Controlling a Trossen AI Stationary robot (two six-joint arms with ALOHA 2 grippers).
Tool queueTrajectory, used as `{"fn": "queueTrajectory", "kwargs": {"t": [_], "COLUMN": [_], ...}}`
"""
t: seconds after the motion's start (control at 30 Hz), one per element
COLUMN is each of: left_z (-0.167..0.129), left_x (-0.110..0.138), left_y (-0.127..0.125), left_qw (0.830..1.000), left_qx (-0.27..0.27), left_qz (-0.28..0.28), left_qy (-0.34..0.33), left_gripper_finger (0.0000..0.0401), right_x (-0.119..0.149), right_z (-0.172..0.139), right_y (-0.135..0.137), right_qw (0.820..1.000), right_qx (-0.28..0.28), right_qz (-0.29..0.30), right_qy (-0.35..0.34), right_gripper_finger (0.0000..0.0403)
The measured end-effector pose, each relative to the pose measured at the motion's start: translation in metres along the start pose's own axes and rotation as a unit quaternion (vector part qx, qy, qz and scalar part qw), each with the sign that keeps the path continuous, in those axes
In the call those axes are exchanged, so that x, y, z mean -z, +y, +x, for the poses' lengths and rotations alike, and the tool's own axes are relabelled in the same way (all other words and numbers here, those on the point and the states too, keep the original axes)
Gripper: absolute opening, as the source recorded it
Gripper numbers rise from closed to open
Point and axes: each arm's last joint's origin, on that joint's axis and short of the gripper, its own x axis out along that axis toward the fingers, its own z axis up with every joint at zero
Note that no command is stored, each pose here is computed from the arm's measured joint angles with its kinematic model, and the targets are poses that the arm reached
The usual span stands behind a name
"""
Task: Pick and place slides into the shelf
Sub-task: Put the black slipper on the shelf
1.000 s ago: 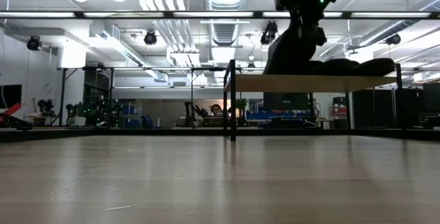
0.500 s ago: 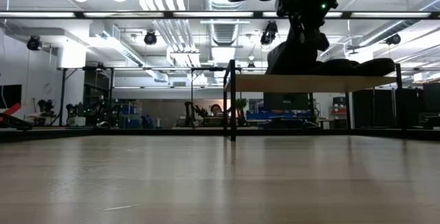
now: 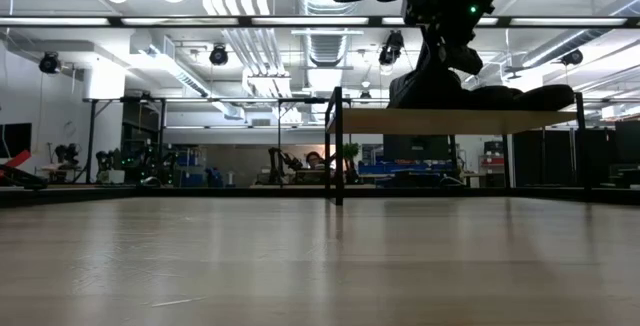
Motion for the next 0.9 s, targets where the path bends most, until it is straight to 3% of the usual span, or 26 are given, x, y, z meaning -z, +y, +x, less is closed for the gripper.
{"fn": "queueTrajectory", "kwargs": {"t": [0.3,0.9], "left_z": [0.0,0.0], "left_x": [0.0,0.0], "left_y": [0.0,0.0], "left_qw": [1.0,1.0], "left_qx": [0.0,0.0], "left_qz": [0.0,-0.001], "left_qy": [0.0,0.0], "left_gripper_finger": [0.0224,0.0224], "right_x": [0.002,0.0], "right_z": [0.0,-0.016], "right_y": [0.001,-0.005], "right_qw": [1.0,0.999], "right_qx": [-0.004,-0.013], "right_qz": [-0.008,0.041], "right_qy": [0.008,0.01], "right_gripper_finger": [0.0165,0.0216]}}
